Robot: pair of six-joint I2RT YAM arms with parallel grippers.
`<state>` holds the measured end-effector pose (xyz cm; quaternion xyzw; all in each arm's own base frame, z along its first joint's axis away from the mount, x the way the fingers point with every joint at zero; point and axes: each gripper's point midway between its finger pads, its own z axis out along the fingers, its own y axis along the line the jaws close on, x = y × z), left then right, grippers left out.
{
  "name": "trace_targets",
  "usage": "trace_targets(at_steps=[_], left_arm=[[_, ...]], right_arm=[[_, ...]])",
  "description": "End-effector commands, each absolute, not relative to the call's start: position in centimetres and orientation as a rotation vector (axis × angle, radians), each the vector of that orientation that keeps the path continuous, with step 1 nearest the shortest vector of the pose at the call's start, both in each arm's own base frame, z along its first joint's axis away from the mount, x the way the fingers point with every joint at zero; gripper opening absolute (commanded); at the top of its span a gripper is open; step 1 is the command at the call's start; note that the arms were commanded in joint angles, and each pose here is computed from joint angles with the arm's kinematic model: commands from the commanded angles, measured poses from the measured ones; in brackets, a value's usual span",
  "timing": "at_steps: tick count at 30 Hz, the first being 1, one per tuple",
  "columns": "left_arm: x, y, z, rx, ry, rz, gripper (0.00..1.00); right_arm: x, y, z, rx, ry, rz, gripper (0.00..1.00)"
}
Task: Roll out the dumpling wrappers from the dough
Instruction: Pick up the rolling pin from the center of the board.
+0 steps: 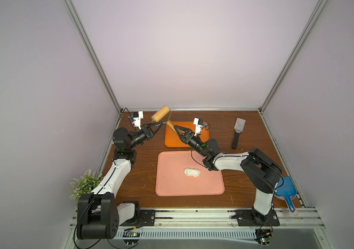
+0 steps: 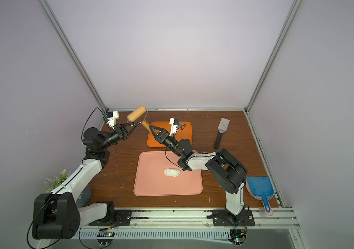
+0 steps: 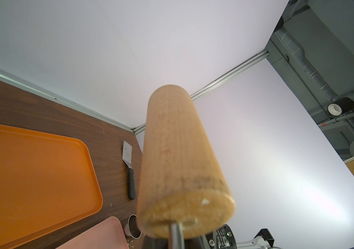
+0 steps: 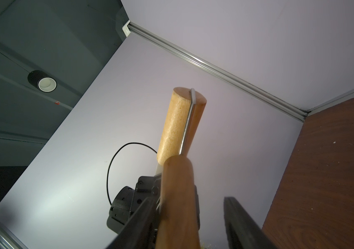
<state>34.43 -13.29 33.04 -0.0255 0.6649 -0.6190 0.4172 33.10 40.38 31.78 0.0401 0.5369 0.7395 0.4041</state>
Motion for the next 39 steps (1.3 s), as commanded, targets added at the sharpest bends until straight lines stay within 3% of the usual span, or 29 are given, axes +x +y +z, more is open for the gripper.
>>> trace_targets(at_steps=[1,17,39], left_arm=[[34.0,-13.5,34.6,0.028,1.619,-1.531,0.01],[34.0,-13.6,34.2,0.026,1.636,-1.527,0.01],[33.7,-13.7,34.3,0.035,1.642,-1.528,0.01]], right_arm=[[32.1,41.0,34.6,0.027,1.268,1.929,0.56],[31.9,41.7,34.3,-0.011,1.3,1.925,0.48],[32.5,40.0,34.5,0.051,1.27,1.918,0.47]])
